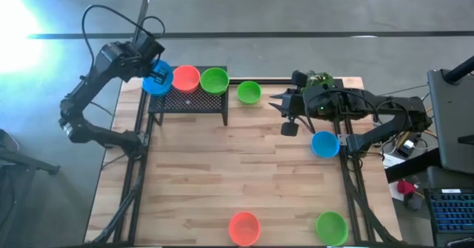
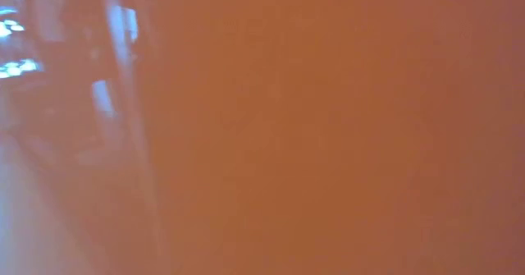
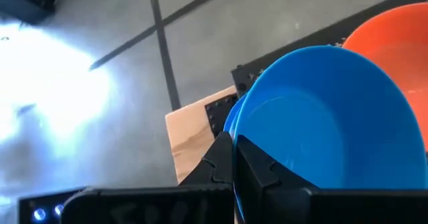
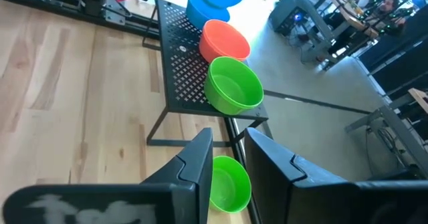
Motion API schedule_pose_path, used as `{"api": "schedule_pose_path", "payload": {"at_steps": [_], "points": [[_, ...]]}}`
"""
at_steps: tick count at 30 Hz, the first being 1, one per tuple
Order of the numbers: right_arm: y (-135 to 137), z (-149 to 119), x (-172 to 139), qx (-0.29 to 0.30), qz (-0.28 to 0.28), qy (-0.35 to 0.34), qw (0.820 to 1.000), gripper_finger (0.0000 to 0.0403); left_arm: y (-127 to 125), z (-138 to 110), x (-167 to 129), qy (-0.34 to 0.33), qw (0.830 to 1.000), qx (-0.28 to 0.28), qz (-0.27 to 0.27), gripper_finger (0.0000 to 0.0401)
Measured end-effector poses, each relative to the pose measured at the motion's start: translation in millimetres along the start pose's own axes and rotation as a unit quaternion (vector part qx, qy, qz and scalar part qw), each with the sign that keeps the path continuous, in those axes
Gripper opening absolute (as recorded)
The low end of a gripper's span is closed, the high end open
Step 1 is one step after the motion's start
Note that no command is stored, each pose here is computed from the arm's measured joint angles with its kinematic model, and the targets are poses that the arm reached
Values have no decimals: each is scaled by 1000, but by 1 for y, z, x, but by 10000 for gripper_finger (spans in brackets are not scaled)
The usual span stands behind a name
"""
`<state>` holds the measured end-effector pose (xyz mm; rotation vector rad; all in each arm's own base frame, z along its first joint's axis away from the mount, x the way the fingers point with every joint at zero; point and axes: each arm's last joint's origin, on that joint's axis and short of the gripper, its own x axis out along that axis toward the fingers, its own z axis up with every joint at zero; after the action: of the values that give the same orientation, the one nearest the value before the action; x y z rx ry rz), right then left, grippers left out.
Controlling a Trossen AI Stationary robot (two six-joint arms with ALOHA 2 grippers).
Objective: Pick & Place Mini bowls
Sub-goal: Stack the blue bowl on top of the blue bowl on the shelf
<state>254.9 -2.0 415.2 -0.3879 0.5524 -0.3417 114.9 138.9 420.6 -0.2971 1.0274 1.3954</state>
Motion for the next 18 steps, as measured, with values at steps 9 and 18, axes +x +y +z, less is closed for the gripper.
{"api": "schedule_pose_path", "payload": {"at_steps": [9, 18], "points": [[0, 0, 0, 2, 0, 0, 1000, 74, -4, -5, 16, 26, 998, -48, 21, 0], [0, 0, 0, -1, 0, 0, 1000, 75, -7, -9, 25, 29, 991, -124, 28, 0]]}}
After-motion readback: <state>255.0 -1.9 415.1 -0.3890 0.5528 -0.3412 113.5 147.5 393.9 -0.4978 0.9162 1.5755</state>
